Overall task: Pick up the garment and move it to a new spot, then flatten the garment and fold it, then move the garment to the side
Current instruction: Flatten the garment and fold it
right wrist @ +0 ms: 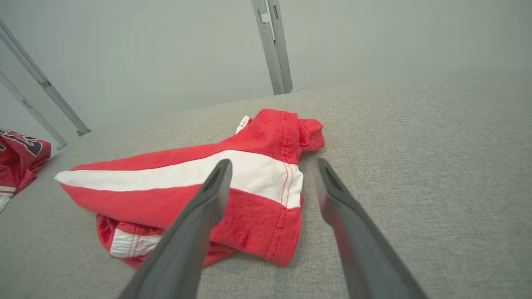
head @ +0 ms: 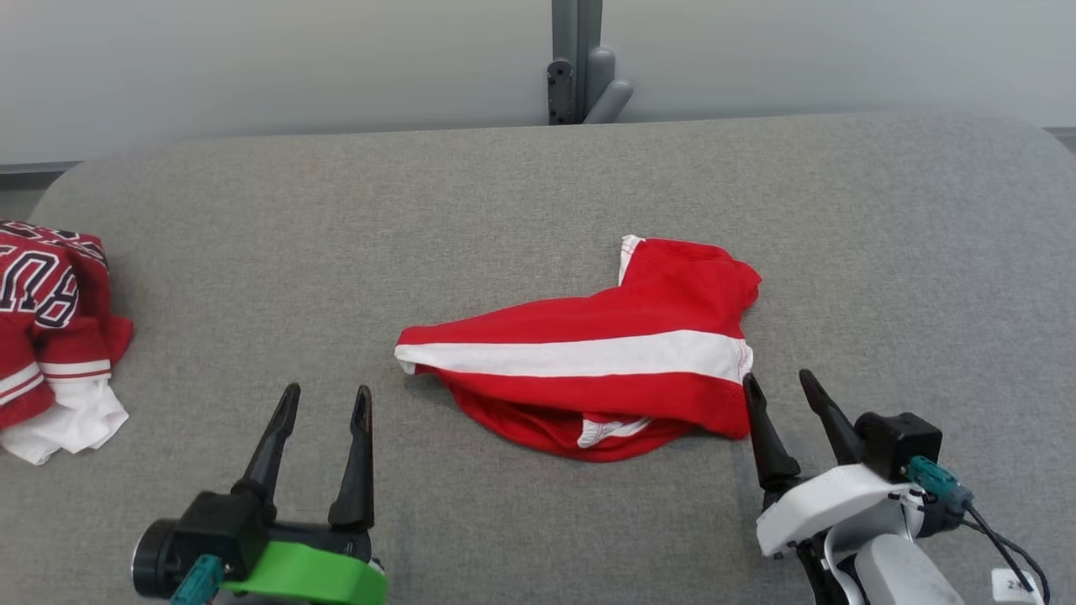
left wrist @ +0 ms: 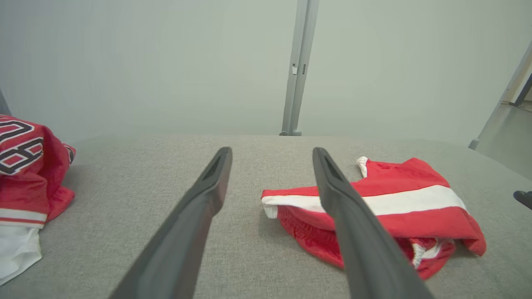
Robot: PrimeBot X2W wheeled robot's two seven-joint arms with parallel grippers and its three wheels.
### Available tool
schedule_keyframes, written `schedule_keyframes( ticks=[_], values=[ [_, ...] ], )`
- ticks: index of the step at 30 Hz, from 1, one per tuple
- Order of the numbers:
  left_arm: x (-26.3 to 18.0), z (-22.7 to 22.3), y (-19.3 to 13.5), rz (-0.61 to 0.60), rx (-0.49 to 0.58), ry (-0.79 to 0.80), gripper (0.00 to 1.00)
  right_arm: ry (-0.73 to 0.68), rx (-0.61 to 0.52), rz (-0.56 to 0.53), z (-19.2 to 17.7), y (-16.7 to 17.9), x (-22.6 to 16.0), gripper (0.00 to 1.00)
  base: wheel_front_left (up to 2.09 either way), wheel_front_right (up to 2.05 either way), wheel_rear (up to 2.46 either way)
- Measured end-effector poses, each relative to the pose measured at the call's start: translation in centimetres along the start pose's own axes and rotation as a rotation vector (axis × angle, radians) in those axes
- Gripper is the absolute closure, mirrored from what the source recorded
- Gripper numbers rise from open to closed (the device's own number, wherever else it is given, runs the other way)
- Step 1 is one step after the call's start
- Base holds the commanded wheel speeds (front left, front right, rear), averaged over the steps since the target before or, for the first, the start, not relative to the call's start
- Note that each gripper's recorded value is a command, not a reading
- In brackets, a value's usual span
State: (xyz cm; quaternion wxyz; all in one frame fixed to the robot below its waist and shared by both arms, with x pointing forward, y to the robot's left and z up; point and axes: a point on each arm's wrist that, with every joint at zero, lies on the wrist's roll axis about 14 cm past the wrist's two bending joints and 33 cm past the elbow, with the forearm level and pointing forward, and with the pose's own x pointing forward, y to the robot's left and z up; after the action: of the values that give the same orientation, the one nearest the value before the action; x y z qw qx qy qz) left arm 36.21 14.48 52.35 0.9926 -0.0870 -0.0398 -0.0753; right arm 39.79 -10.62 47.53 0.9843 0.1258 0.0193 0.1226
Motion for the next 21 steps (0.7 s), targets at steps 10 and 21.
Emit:
schedule_keyframes(
  ticks=[10,21],
  values=[
    [-2.7,-1.7,0.7,0.059,-0.019,0.023,0.00,0.135,0.036,-0.015,-3.1,-1.2,2.6,0.00,0.00,0.00,0.00],
    [-3.1,-2.5,1.5,0.064,-0.003,0.040,0.00,0.222,0.100,-0.018,-5.2,-1.1,4.3,0.00,0.00,0.00,0.00]
  ],
)
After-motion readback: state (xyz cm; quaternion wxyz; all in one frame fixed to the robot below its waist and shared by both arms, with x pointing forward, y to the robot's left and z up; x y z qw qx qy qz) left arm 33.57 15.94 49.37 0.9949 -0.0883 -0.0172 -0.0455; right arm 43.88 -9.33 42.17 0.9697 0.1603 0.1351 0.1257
